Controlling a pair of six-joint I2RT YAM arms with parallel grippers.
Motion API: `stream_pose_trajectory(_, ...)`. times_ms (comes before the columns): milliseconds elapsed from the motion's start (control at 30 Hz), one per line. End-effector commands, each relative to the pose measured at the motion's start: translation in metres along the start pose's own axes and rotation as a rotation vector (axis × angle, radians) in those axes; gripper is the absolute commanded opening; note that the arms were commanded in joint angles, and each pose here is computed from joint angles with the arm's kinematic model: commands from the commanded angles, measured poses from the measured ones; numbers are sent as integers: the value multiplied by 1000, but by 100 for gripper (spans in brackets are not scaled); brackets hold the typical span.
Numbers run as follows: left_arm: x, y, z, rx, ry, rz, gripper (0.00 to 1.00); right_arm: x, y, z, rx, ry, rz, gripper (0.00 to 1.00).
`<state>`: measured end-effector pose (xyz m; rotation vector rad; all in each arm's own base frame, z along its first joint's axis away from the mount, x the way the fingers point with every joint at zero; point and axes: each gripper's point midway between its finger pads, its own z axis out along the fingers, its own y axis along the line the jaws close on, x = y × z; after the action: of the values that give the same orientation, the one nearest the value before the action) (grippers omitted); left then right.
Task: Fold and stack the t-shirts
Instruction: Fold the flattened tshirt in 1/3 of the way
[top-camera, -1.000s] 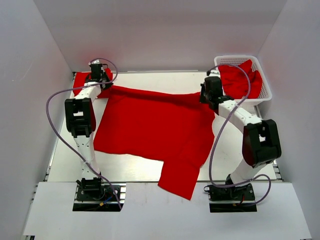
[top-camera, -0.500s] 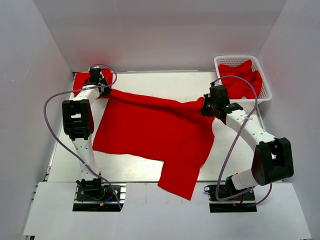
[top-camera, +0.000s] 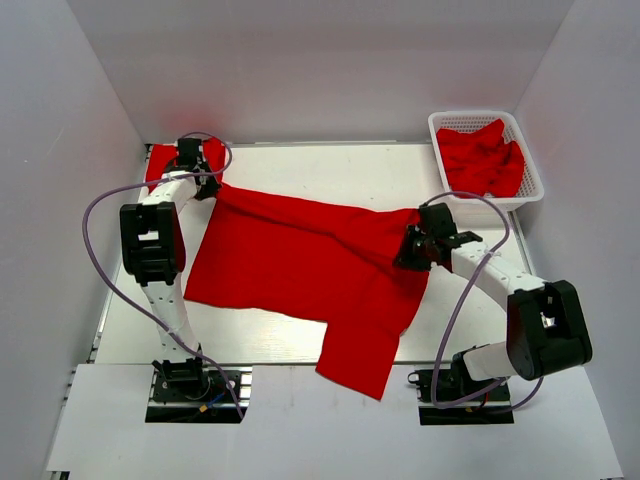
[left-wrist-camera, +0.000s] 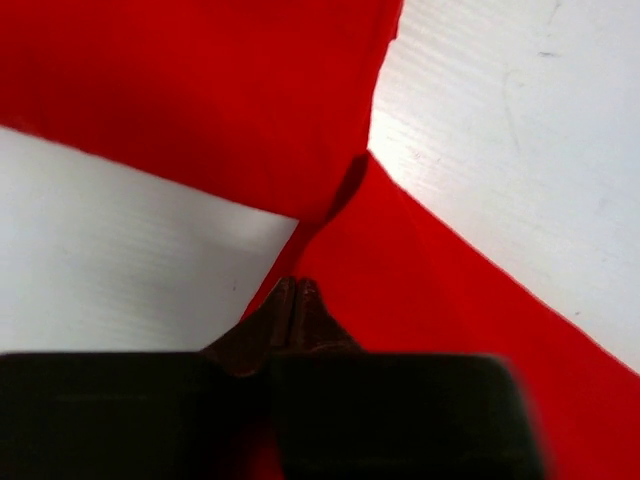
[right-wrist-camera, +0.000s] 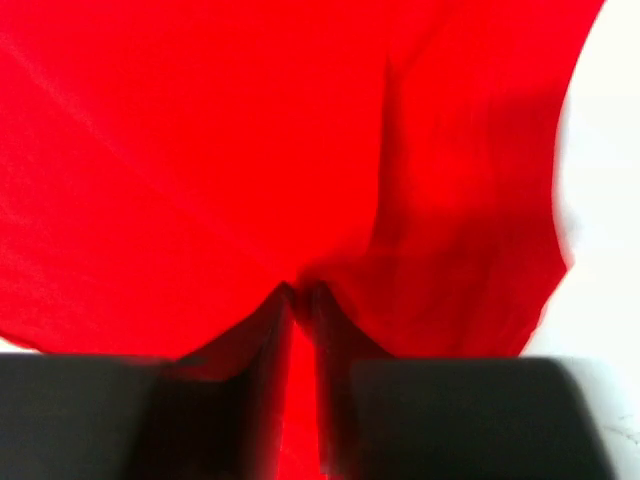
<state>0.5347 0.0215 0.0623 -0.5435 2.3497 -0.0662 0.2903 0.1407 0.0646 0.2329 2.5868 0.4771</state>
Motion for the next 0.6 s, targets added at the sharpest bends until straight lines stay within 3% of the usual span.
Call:
stream_pose_trajectory(0,-19,4,-23,-30,-23,-8,16,13,9,-5,-60,43,38,44)
stream_pose_trajectory(33,-18,3,-23,-21,-19,-8,45,14,8,-5,-58,44,33,59)
stream_pose_trajectory(67,-23,1,-28,-16,-30,-18,59,12,9,-7,-61,37,26,78)
stream_pose_trajectory(100,-23,1,-31,-17,-28,-18,69,7,12,-10,-67,23,16,90)
stream_pose_trajectory(133,-26,0,-35,-14,-36,-19,81,-1,15,-13,-71,1,-3,90)
stream_pose_trajectory(200,-35,-2,-49,-4,-60,-21,97,-20,23,-24,-82,-60,-22,90)
stream_pose_trajectory(367,-55,-16,-75,42,-124,-20,100,-64,44,-43,-116,-189,-85,90)
stream_pose_trajectory(567,-66,-59,-87,235,-144,43,100,-103,77,-30,-222,-251,-117,90)
